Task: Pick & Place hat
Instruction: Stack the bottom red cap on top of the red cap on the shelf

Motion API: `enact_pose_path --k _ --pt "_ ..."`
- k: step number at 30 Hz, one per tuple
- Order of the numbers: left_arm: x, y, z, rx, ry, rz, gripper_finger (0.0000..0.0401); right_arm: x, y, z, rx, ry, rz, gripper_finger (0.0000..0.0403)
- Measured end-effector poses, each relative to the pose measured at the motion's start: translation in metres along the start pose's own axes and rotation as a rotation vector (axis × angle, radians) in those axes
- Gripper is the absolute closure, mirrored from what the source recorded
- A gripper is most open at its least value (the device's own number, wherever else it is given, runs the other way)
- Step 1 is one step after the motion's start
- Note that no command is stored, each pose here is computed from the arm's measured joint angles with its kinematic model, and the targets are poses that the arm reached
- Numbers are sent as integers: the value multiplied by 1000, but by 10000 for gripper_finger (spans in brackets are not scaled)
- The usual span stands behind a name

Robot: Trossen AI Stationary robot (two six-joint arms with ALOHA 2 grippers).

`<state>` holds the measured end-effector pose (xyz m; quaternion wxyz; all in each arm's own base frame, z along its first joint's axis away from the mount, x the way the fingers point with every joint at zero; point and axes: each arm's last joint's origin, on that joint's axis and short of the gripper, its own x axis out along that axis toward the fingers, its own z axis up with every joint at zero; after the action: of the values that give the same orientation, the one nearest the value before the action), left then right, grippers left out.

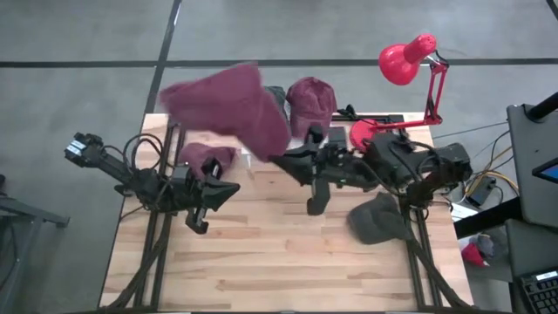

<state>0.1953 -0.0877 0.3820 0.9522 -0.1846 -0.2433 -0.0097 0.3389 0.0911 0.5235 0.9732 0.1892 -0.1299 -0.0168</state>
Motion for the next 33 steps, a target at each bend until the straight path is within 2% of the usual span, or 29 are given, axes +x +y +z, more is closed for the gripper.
enact_pose_path --k 5,8,13,16,18,22,24,28,33 --pt "-2 0 2 4 9 -4 396 -33 -13 -6 83 -79 -113 394" --pt "-2 0 2 6 14 -4 396 -56 -25 -25 156 -154 -146 394" --pt "-2 0 2 10 22 -6 396 -90 -57 -98 357 -262 -215 394" --pt "-2 0 1 2 31 -4 396 -104 -81 -140 471 -415 -169 394" --pt "-2 1 0 4 40 -4 396 -115 -95 -156 532 -544 -97 394" --pt "-3 1 -3 13 60 -1 396 -118 -118 -190 615 -508 -125 394" --pt "-3 1 -3 16 66 0 396 -112 -123 -198 623 -503 -140 394" --pt "-3 1 -4 18 73 2 396 -106 -131 -191 612 -524 -105 394" --pt "-3 1 -4 4 79 4 396 -115 -148 -186 618 -543 -133 393"
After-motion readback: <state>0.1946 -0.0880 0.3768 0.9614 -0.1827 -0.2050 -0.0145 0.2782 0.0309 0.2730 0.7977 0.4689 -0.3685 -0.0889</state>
